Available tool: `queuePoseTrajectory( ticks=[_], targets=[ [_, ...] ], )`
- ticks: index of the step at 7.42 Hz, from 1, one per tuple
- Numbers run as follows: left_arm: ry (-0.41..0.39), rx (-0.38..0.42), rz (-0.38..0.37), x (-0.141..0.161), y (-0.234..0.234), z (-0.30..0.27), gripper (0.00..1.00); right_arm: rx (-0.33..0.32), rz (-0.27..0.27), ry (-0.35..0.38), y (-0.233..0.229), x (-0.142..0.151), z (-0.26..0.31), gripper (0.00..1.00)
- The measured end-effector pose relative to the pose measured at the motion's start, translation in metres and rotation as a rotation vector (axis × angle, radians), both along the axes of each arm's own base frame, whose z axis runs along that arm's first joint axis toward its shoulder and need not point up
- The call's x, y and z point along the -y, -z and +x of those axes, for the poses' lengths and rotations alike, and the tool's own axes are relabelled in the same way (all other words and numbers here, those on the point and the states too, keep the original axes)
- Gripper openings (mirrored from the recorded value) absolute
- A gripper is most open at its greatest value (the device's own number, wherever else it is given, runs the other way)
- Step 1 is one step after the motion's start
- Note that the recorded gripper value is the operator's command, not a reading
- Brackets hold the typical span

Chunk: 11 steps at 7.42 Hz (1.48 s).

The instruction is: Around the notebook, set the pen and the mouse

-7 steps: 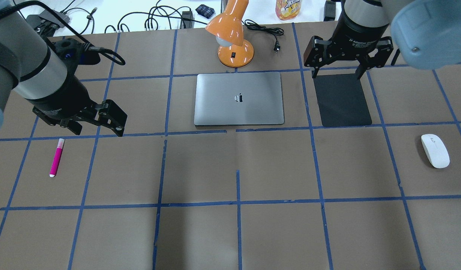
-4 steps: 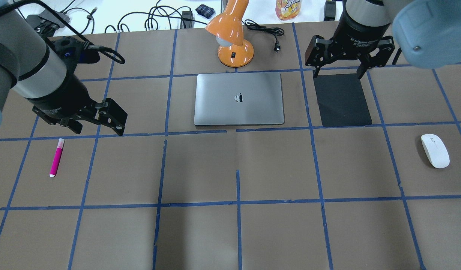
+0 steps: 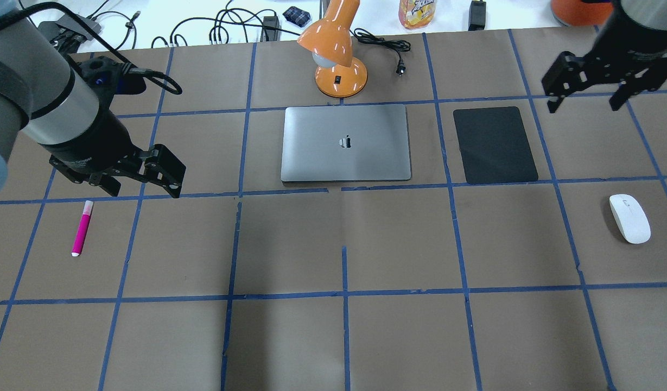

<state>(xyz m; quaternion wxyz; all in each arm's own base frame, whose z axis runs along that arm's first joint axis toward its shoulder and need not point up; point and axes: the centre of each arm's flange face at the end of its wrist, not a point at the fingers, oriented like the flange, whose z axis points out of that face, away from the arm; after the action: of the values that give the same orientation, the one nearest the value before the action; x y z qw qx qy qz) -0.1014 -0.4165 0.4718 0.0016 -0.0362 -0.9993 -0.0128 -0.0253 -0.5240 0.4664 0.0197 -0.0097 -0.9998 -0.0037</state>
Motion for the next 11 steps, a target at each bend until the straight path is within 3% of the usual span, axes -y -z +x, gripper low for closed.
queuePoseTrajectory(
  ticks=[3,6,9,11],
  targets=[
    [0.002,-0.001,0.003,0.002,0.003,0.002,1.00,-0.010,-0.016,-0.007,0.067,-0.023,-0.126,1.00],
    [-0.032,-0.002,0.022,0.012,0.014,0.022,1.00,-0.003,0.000,-0.040,0.159,-0.057,-0.194,1.00],
    [-0.203,0.023,-0.098,0.039,0.024,0.123,1.00,0.028,0.040,-0.145,0.251,-0.056,-0.223,0.97],
    [-0.144,0.032,-0.092,0.043,0.052,0.179,1.00,0.050,0.055,-0.156,0.292,-0.051,-0.229,0.96]
  ],
)
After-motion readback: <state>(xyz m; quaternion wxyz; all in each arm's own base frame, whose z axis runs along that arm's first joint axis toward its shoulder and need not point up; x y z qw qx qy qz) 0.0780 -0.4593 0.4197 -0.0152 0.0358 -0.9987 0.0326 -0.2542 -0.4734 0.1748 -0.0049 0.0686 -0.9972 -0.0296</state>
